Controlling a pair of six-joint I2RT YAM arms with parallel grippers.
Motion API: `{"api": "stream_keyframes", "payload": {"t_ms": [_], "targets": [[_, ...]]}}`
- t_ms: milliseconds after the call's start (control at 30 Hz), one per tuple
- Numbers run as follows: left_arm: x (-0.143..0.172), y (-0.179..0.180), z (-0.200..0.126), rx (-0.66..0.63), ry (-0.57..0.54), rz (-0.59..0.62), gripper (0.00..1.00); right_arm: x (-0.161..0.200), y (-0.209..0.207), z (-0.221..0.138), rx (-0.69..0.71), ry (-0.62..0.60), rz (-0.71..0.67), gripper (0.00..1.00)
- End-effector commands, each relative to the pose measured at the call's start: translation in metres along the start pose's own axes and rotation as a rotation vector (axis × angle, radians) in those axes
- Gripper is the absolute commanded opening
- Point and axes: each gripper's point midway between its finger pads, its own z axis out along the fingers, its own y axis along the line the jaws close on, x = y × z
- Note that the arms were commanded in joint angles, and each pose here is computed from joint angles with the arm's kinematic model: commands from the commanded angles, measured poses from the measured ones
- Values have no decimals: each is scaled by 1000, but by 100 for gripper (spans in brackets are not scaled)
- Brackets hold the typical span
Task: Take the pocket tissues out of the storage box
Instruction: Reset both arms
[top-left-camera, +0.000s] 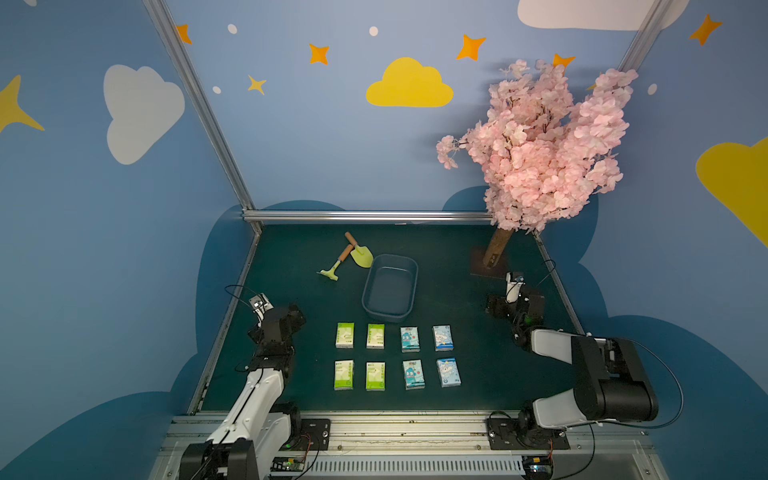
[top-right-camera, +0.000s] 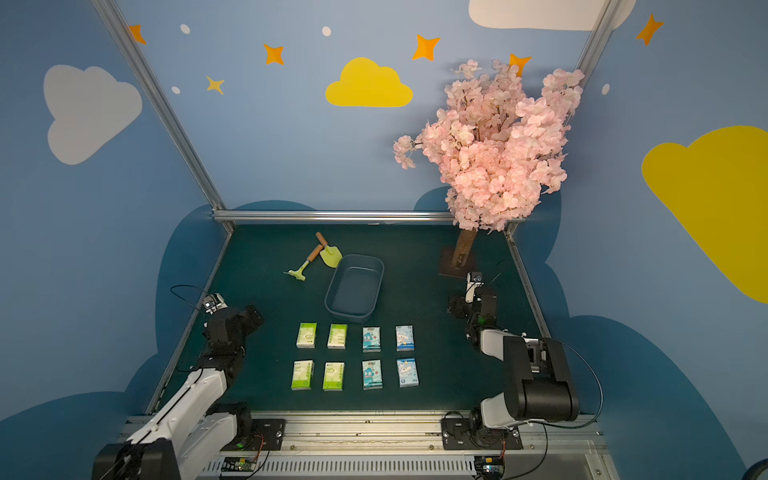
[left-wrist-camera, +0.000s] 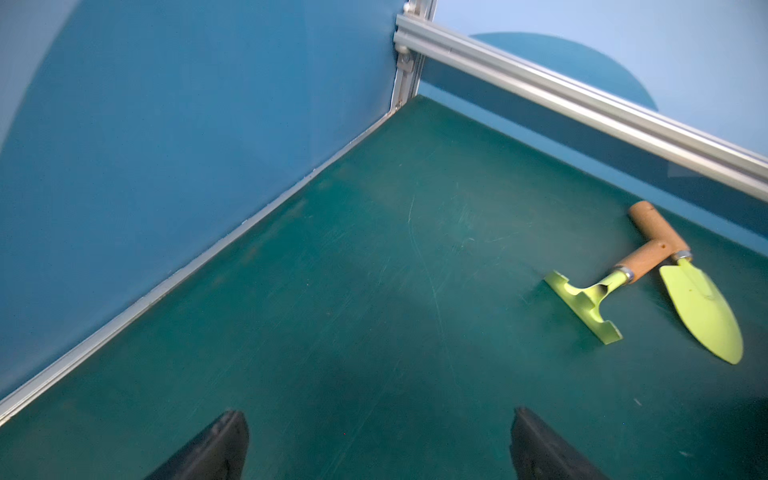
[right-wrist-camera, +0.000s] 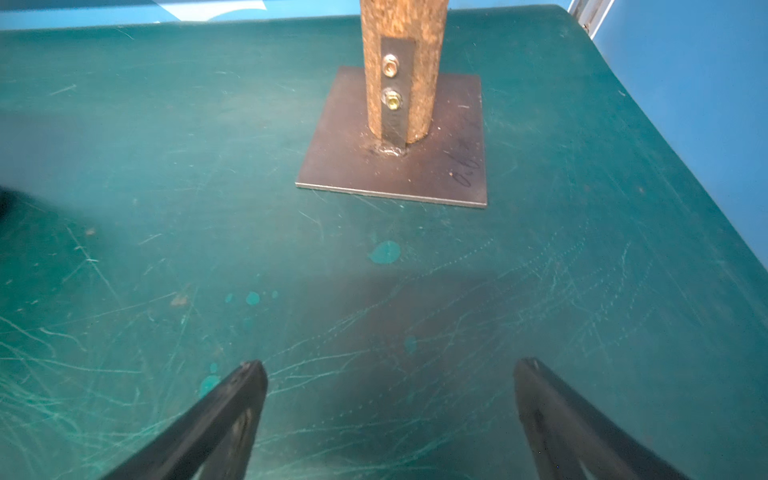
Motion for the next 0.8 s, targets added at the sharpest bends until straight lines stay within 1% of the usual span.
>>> {"api": "stream_keyframes", "payload": {"t_ms": [0, 200, 300, 333, 400, 433, 500, 567, 600, 633, 733, 767], "targets": [[-22, -18, 13, 80, -79, 14, 100, -16, 3, 0, -10, -53, -17, 98], [-22, -34, 37, 152, -112, 68, 100, -17, 4, 0, -6, -54, -23, 98], [-16, -53, 44, 255, -100, 96, 100, -17, 4, 0, -4, -52, -24, 98], [-15, -63, 44, 307, -115, 117, 100, -18, 4, 0, -3, -54, -24, 98], [-9, -81, 44, 403, -99, 176, 100, -16, 4, 1, -1, -50, -26, 98], [-6, -86, 42, 427, -82, 198, 100, -17, 4, 1, 2, -52, -26, 98], [-3, -93, 42, 461, -81, 226, 100, -17, 4, 1, 4, -51, -29, 98], [7, -101, 44, 502, -70, 252, 100, -17, 4, 1, 5, -52, -30, 98], [13, -103, 48, 515, -72, 259, 100, -17, 4, 1, 5, -51, -30, 98], [9, -107, 51, 526, -98, 260, 100, -17, 5, 1, 6, -50, -33, 98], [14, -108, 53, 500, -18, 289, 100, -17, 4, 1, 12, -50, -36, 98], [14, -110, 54, 498, -38, 293, 100, -17, 5, 1, 11, -50, -39, 98]]}}
